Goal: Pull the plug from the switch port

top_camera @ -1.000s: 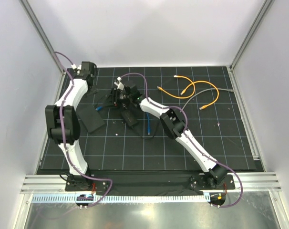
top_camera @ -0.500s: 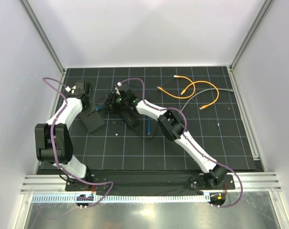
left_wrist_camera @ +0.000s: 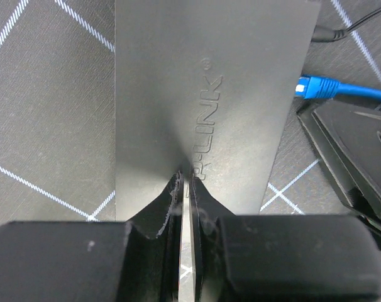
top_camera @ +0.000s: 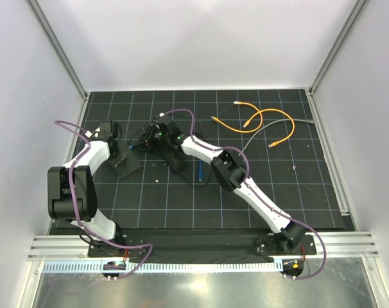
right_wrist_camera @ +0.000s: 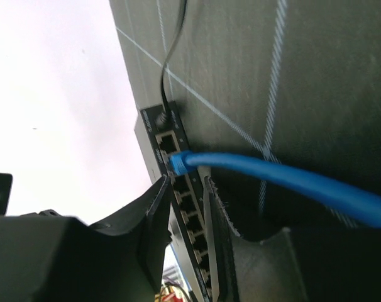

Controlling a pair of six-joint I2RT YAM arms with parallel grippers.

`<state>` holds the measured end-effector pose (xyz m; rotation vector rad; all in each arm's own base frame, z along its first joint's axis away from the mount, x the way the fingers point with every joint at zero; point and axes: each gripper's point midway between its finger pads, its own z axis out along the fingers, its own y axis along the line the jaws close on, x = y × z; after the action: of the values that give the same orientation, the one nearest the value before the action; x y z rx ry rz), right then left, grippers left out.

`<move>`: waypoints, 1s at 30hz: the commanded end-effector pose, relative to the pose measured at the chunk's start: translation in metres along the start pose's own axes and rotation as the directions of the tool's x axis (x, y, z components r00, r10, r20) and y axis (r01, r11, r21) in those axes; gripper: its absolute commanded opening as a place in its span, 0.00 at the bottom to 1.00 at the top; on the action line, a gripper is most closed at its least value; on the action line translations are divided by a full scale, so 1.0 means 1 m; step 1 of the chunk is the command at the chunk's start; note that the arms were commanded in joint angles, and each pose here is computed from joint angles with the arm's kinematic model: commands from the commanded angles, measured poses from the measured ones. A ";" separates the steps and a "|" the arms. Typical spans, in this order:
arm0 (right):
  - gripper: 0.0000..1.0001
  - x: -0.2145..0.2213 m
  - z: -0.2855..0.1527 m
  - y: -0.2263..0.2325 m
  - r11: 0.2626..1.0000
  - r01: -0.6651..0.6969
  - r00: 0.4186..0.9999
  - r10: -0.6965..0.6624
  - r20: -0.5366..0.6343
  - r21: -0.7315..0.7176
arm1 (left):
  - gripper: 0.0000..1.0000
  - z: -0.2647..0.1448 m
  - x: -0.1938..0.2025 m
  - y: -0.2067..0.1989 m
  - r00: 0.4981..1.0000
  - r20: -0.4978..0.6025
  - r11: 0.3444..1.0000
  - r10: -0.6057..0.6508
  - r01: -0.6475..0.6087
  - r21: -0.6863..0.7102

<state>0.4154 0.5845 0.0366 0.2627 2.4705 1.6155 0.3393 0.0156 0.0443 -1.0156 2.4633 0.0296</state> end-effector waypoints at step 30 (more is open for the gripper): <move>0.24 0.009 0.033 -0.011 0.995 -0.095 0.994 0.097 0.055 -0.041 | 0.08 -0.008 0.002 0.007 0.997 0.055 0.998 -0.050 0.048 0.032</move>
<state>0.4165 0.6096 0.0352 0.3424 2.3819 1.6840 0.3306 0.0145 0.0440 -1.0389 2.4152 0.0026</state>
